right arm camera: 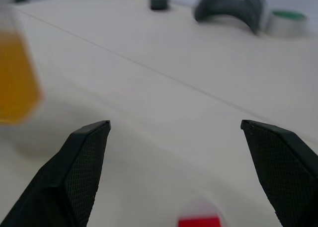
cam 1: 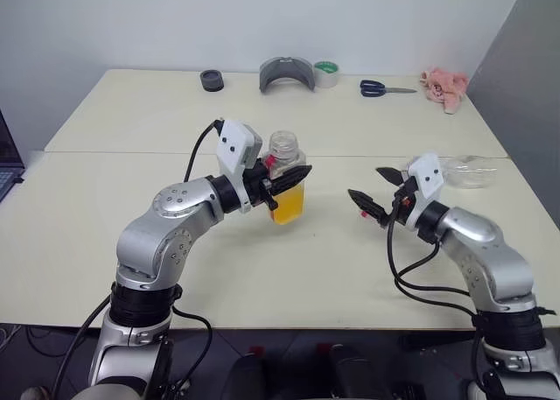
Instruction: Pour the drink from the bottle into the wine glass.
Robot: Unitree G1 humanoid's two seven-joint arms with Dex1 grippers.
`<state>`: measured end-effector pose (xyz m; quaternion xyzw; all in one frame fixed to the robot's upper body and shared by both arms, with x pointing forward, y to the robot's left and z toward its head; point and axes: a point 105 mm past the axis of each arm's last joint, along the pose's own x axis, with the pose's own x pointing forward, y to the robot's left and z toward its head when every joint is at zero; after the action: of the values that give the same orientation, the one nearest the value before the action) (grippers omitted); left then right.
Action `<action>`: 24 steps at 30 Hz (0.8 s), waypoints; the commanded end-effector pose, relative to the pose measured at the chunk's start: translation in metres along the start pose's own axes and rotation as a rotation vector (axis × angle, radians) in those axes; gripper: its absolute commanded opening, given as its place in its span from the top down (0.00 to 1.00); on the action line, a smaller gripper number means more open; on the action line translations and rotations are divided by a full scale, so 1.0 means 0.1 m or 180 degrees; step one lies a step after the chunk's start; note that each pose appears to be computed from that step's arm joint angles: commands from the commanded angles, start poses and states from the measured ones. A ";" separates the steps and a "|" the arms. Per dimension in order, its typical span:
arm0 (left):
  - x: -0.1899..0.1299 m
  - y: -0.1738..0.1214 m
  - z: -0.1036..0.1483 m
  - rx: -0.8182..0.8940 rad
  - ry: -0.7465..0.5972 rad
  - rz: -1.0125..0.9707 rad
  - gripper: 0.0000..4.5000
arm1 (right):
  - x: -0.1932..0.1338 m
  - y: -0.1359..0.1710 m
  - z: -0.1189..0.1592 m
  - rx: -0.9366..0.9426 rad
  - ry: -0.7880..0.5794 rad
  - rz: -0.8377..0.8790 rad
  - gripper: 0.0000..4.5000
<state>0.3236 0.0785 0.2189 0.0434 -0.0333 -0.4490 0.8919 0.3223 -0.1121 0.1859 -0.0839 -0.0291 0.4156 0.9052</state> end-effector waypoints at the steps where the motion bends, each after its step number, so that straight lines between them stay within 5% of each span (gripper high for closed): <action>1: -0.02 0.03 0.21 0.0207 -0.0215 0.0056 0.59 | 0.04 0.28 0.31 -0.0050 -0.0286 0.0690 0.00; 12: -0.10 0.19 0.19 0.0249 -0.0204 0.0379 0.59 | 0.15 0.51 0.69 -0.0088 -0.0590 0.1208 0.00; 24: -0.39 0.98 0.16 0.0347 -0.0371 0.1866 0.59 | 0.28 0.64 0.71 -0.0018 -0.0687 0.1431 0.00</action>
<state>0.3770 0.1565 0.2185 0.0500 -0.0647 -0.2041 0.9755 0.2881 -0.0437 0.2313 -0.0364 -0.0806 0.6027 0.7930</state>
